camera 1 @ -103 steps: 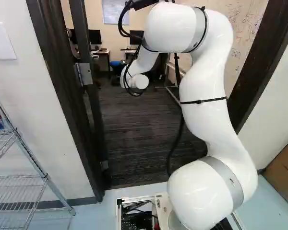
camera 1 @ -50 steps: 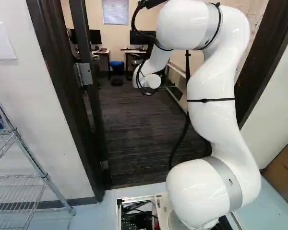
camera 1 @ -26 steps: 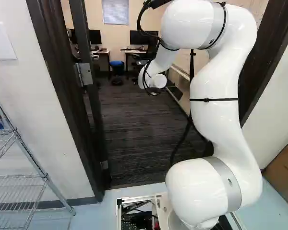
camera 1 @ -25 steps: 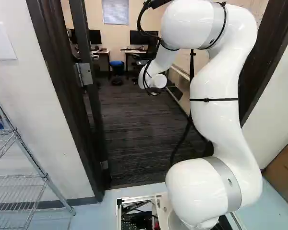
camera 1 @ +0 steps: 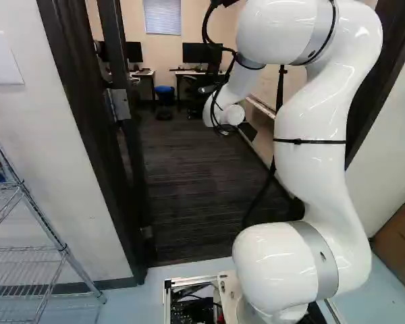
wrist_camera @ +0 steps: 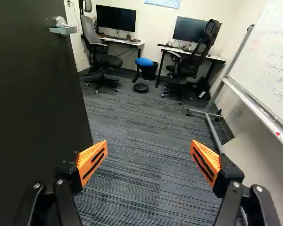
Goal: Open the door and move inside
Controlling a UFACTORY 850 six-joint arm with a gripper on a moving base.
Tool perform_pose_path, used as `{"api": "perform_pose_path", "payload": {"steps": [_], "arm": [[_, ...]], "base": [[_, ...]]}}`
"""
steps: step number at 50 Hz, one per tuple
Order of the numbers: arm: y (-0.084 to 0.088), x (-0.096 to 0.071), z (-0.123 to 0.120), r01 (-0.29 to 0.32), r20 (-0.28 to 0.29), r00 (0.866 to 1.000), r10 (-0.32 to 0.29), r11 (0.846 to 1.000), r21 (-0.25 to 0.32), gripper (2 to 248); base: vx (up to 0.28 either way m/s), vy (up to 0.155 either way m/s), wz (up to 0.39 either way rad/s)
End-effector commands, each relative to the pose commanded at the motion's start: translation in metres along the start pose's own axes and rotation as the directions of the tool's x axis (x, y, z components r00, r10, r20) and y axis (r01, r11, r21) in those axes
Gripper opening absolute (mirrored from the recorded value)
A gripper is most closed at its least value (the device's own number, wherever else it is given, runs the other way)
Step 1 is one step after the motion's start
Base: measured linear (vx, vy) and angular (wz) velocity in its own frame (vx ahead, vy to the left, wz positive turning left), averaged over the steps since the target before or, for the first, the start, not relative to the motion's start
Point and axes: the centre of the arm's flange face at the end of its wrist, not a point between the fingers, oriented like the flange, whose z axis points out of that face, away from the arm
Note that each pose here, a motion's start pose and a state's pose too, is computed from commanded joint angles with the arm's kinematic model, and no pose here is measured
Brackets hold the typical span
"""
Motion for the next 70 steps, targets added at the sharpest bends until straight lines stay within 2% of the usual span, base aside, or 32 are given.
{"api": "perform_pose_path", "payload": {"steps": [21, 46, 70], "arm": [[0.006, -0.009, -0.043, -0.009, 0.025, 1.0, 0.009, 1.0, -0.019, 247], [0.003, -0.011, -0.053, -0.017, 0.025, 1.0, 0.018, 1.0, -0.023, 247], [-0.007, -0.019, -0.085, -0.041, 0.027, 0.999, 0.042, 0.999, -0.035, 247]], "base": [[0.0, 0.0, 0.0], [0.0, 0.0, 0.0], [0.0, 0.0, 0.0]]}}
